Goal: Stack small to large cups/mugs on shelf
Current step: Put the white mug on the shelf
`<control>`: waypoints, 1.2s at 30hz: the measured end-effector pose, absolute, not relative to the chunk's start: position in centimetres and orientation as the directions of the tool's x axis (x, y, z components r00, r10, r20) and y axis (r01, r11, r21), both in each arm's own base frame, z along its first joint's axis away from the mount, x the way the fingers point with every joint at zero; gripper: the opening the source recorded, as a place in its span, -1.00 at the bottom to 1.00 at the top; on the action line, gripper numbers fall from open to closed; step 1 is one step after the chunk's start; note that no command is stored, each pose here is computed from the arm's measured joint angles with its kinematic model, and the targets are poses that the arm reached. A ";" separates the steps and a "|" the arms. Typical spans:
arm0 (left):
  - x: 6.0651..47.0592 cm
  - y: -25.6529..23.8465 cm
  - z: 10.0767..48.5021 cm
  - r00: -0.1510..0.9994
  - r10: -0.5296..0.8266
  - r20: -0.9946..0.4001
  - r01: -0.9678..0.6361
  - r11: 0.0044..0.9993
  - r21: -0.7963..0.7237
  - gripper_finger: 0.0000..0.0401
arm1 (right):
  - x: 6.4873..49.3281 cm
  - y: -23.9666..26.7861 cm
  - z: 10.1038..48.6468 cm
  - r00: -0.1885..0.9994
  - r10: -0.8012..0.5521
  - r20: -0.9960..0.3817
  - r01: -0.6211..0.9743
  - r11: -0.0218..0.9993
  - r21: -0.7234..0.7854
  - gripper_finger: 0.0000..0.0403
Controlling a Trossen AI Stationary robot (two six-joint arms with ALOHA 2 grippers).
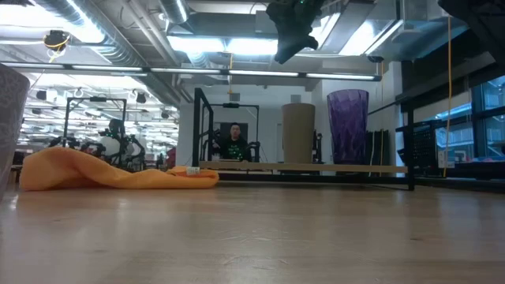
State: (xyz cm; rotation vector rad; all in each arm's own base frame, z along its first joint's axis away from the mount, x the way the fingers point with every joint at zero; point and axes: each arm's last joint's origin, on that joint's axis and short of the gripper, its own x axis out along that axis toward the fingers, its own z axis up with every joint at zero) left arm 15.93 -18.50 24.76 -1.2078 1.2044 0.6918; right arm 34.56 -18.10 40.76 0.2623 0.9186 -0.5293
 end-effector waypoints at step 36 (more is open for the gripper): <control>18.5 -17.2 21.8 0.213 -0.012 -0.977 -0.820 0.542 -0.186 -0.52 | 34.6 -18.2 40.8 0.496 -0.324 -0.806 0.508 0.861 -0.034 -0.55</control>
